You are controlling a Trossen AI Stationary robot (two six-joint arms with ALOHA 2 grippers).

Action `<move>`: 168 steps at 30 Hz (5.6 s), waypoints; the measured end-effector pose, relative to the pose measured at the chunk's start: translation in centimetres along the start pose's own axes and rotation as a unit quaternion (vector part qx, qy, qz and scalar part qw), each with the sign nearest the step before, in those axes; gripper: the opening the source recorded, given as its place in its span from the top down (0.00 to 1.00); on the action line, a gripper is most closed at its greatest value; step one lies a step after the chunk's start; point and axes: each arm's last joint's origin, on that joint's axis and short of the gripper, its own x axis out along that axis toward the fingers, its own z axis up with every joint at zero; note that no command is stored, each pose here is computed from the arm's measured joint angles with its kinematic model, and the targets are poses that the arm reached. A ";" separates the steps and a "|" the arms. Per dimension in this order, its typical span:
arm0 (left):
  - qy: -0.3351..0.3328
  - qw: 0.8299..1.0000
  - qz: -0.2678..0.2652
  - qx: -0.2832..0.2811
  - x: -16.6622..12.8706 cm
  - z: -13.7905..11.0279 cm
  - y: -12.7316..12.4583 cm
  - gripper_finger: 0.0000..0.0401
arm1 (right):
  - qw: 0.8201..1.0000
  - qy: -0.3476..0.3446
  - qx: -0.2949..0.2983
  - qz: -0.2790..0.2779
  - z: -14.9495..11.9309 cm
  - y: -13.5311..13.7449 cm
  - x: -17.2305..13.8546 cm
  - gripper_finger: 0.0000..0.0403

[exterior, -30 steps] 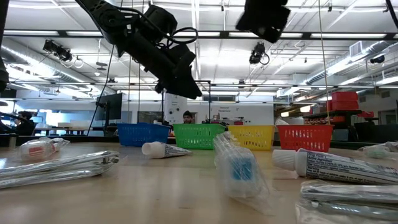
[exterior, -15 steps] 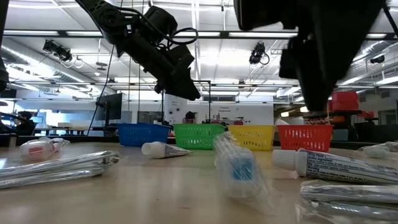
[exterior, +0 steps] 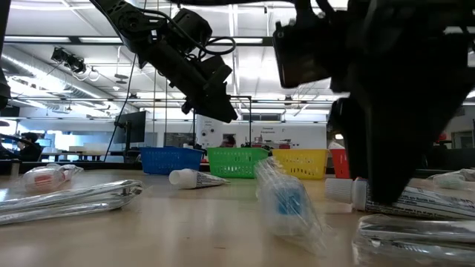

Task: Pick & Place Travel size toiletries
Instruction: Put the right white toothpaste into the yellow bin, then put the green toothbrush into the red bin

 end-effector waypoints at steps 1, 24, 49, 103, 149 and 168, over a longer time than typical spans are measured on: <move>0.001 1.000 0.000 0.000 0.0 0.0 0.0 0.64 | 1.000 0.000 -0.004 -0.002 0.0 0.0 0.2 0.37; 0.009 0.998 0.059 -0.010 -3.1 0.9 0.7 0.64 | 0.998 0.025 -0.039 -0.041 0.1 -1.6 -0.4 0.74; 0.001 0.982 0.188 0.001 -11.4 2.2 2.5 0.64 | 0.935 -0.174 0.064 -0.303 7.3 -19.7 -13.2 0.74; 0.033 0.980 0.194 -0.008 -11.4 1.5 2.7 0.64 | 0.927 0.133 0.341 -0.086 2.2 -19.3 -13.3 0.50; 0.035 0.983 0.182 0.004 -11.6 1.3 1.8 0.64 | 0.914 0.046 0.391 -0.099 -10.1 -16.6 -9.6 0.50; 0.032 0.983 0.181 0.006 -11.5 1.3 1.8 0.64 | 0.877 0.012 0.475 -0.072 -10.8 -16.8 -8.1 0.49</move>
